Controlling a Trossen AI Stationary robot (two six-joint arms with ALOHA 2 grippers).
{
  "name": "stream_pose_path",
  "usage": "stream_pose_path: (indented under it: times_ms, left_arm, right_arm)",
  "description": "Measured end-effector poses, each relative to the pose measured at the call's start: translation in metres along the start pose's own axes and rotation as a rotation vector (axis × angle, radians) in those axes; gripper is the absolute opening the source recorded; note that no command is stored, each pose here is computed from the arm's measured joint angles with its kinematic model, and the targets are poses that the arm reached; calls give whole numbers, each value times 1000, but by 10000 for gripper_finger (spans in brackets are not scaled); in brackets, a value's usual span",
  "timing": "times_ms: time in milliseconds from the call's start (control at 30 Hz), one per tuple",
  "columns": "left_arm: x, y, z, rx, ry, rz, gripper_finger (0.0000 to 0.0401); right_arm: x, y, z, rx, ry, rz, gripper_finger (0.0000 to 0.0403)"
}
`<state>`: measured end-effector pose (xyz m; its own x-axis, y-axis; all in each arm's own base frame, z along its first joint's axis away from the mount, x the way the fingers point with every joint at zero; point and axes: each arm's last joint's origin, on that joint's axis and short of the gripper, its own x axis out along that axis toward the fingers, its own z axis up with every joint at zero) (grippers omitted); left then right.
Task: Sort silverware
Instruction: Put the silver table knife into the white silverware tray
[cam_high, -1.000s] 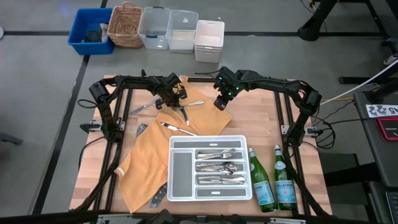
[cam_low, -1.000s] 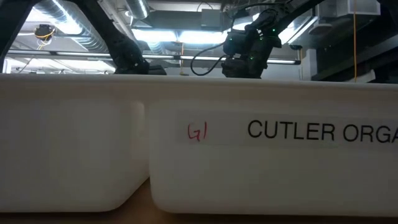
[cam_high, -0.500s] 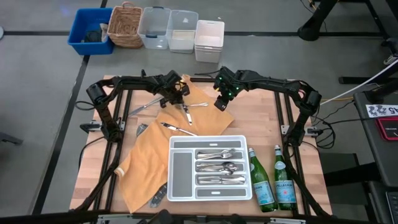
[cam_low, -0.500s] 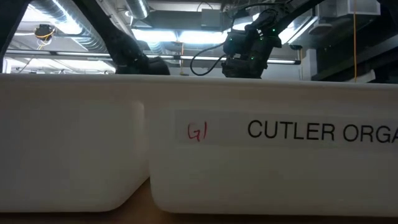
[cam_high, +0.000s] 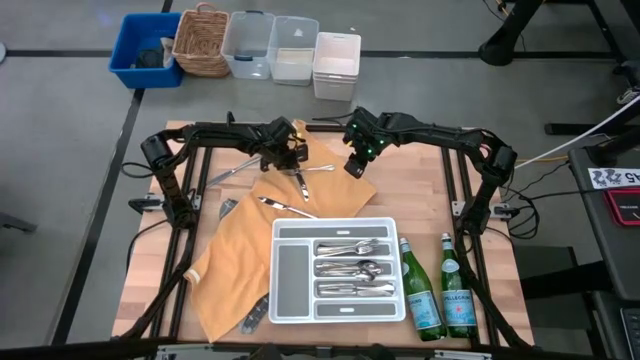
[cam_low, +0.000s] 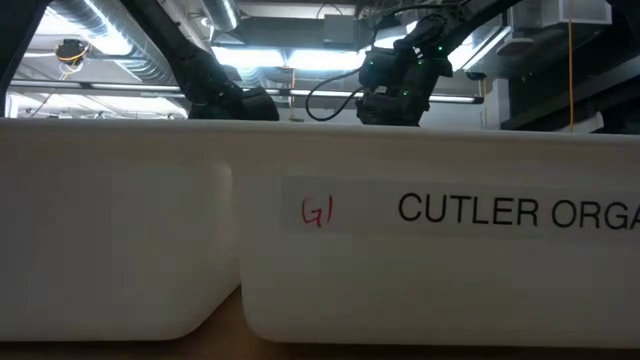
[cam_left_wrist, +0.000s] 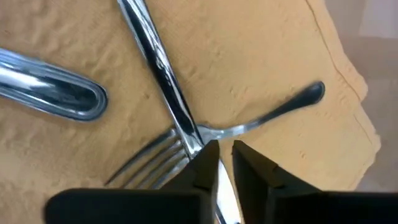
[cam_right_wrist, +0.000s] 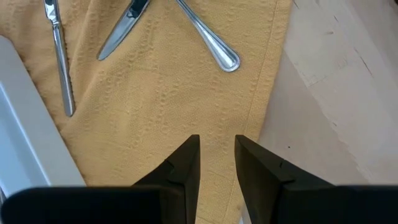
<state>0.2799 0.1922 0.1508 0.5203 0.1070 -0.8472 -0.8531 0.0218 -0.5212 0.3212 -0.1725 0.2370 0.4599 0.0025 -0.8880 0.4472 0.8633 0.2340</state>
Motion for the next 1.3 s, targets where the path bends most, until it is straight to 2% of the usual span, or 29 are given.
stream_pose_path:
  times_ms: [167,300,733,867,1300]
  left_arm:
    - [0,2,2,-6,-58,38,94]
    - [0,2,3,-48,-94,57,120]
    - [18,6,-1,-175,-63,84,125]
    - [18,7,0,-190,-89,108,110]
    - [14,21,8,-225,-104,196,10]
  right_arm:
    - [0,0,0,-24,0,0,101]
    - [0,0,0,-24,0,0,101]
    - [0,0,0,-49,2,0,101]
    - [0,0,0,-50,1,0,101]
    - [0,0,-1,-47,9,0,101]
